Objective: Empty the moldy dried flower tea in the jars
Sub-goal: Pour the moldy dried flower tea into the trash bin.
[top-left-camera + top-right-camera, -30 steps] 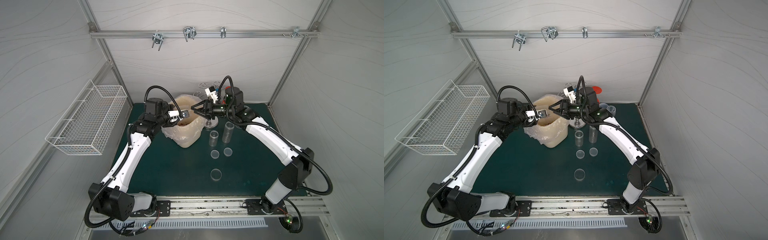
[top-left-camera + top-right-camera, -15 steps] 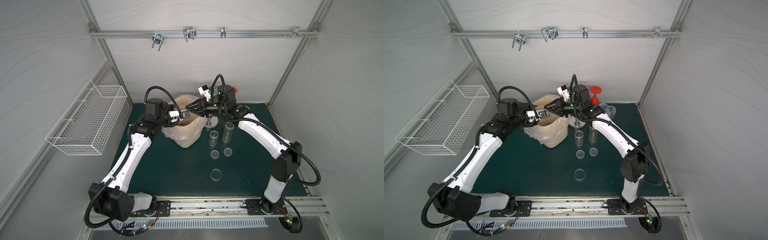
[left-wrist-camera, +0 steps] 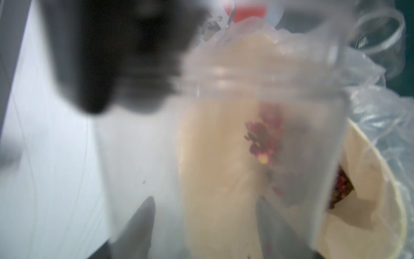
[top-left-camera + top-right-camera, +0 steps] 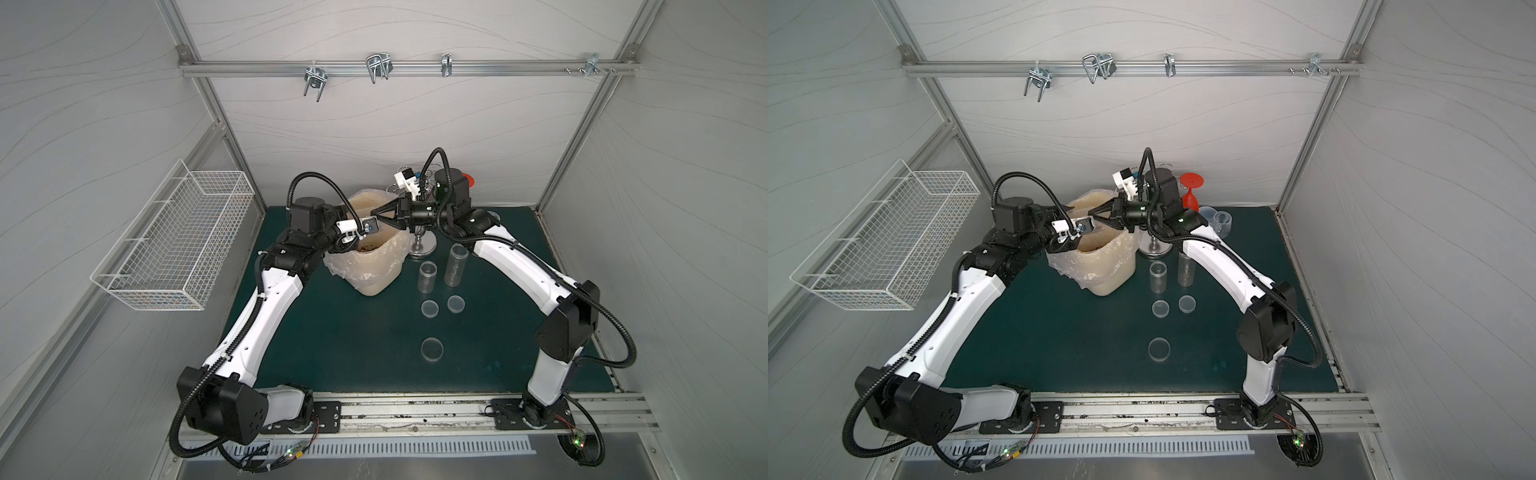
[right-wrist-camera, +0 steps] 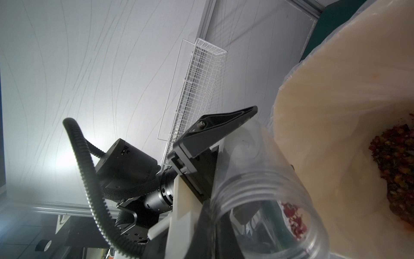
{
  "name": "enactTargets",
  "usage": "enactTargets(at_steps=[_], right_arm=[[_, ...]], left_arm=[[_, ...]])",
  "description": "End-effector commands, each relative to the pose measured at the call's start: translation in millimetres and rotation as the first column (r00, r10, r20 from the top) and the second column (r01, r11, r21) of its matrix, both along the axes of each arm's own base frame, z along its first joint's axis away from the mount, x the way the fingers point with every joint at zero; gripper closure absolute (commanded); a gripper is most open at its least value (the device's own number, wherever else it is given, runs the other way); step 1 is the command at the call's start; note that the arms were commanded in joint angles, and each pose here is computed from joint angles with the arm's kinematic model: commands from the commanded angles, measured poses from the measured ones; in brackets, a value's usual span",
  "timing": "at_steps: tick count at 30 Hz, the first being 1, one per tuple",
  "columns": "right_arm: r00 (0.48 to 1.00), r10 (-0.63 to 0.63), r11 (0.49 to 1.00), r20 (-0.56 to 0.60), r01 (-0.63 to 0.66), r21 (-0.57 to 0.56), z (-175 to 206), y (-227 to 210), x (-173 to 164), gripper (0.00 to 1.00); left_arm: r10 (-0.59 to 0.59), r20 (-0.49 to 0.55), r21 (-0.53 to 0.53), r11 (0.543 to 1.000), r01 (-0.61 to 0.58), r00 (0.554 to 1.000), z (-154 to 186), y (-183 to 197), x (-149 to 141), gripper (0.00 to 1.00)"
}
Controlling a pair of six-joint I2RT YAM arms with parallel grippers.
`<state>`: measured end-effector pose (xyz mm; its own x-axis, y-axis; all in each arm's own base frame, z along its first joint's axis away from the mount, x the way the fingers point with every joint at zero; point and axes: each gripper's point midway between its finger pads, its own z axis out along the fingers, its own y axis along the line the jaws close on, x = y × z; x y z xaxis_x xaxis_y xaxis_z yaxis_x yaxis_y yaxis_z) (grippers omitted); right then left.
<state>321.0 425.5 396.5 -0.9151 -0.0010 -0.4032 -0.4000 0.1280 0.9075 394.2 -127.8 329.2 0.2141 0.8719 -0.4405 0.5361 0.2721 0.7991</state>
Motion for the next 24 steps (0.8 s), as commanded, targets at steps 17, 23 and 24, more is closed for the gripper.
enactTargets(at_steps=[17, 23, 24], right_arm=[[0.985, -0.130, 0.989, 0.111, 0.122, 0.080, 33.1, -41.6, 29.5, 1.00], [0.980, -0.147, 0.986, 0.134, 0.134, 0.097, 39.3, -46.1, 28.9, 1.00], [0.979, -0.149, 0.986, 0.136, 0.136, 0.101, 40.0, -46.5, 28.5, 1.00]], left_arm=[[0.127, -0.048, -0.672, 0.729, -0.126, 0.991, 95.5, 0.3, -29.1, 0.01], [0.196, -0.228, -0.832, 0.469, -0.295, 0.954, 118.8, 16.5, -30.5, 0.01], [0.218, -0.279, -0.854, 0.389, -0.345, 0.935, 121.9, 23.6, -30.3, 0.01]])
